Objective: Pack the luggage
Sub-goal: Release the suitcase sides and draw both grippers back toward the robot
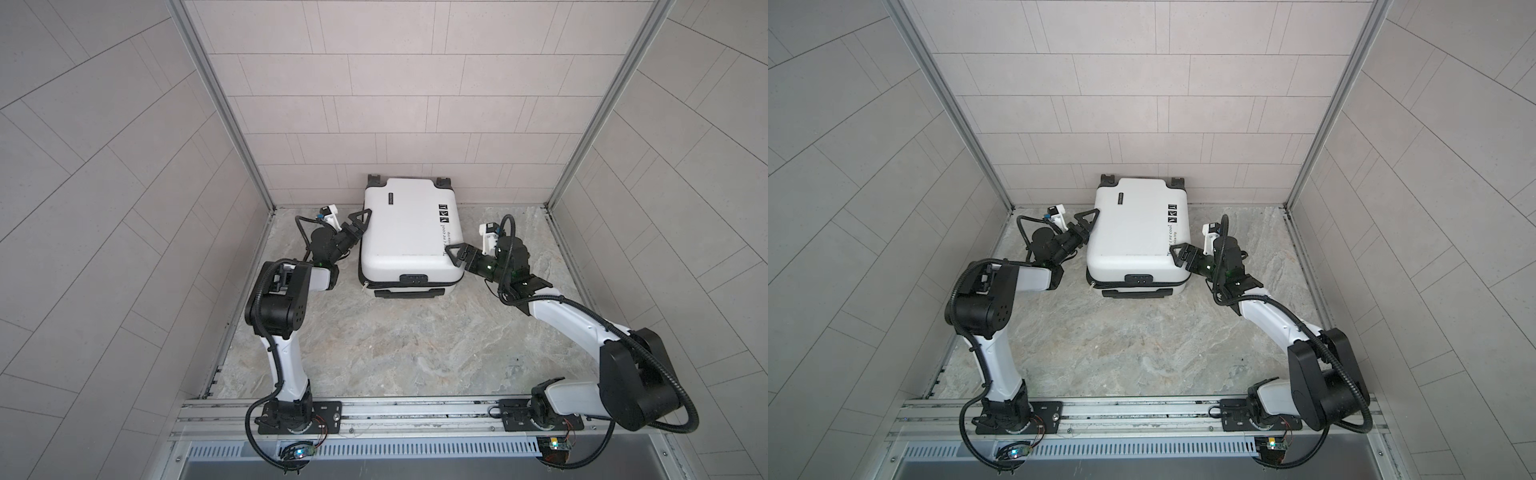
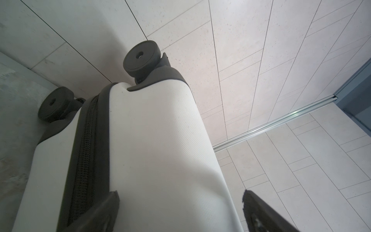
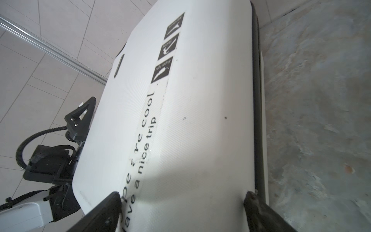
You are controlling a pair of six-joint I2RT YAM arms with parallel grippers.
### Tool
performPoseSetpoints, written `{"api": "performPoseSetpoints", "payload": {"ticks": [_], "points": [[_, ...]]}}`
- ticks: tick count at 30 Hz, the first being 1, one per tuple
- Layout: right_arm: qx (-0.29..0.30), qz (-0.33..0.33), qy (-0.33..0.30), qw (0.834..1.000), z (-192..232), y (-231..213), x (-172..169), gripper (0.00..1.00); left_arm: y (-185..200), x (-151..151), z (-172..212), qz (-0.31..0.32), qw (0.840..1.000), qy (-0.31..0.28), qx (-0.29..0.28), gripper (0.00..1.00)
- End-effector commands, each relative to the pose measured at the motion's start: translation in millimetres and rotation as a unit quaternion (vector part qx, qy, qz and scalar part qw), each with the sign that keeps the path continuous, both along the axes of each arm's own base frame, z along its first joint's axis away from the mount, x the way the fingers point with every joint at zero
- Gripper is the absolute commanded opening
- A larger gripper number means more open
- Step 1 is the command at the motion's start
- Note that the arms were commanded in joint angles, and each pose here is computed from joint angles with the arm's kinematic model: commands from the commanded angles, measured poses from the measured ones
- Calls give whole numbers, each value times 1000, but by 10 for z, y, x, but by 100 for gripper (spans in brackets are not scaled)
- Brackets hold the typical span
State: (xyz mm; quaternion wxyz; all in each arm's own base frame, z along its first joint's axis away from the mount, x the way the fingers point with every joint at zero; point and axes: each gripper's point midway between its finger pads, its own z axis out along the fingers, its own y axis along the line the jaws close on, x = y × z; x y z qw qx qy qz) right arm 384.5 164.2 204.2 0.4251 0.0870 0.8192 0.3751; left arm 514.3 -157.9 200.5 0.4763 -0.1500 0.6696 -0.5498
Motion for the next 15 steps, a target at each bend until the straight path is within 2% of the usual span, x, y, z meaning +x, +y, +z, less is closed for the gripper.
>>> {"api": "performPoseSetpoints", "payload": {"ticks": [1,4,8,11,15], "points": [[-6,25,10,1000,-32,15,-179,97,-760,-281,-150,-116,993,19,17,100],[-18,13,15,1000,-40,-108,-222,98,-873,-286,-125,-120,992,16,27,99],[-38,-1,19,999,31,-283,-269,98,-706,-330,-3,-80,995,10,63,96],[-72,-19,23,997,121,-438,-305,98,-514,-476,160,-38,989,6,143,95],[-120,-41,27,992,241,-617,-349,98,-136,-786,276,24,961,18,274,94]]}}
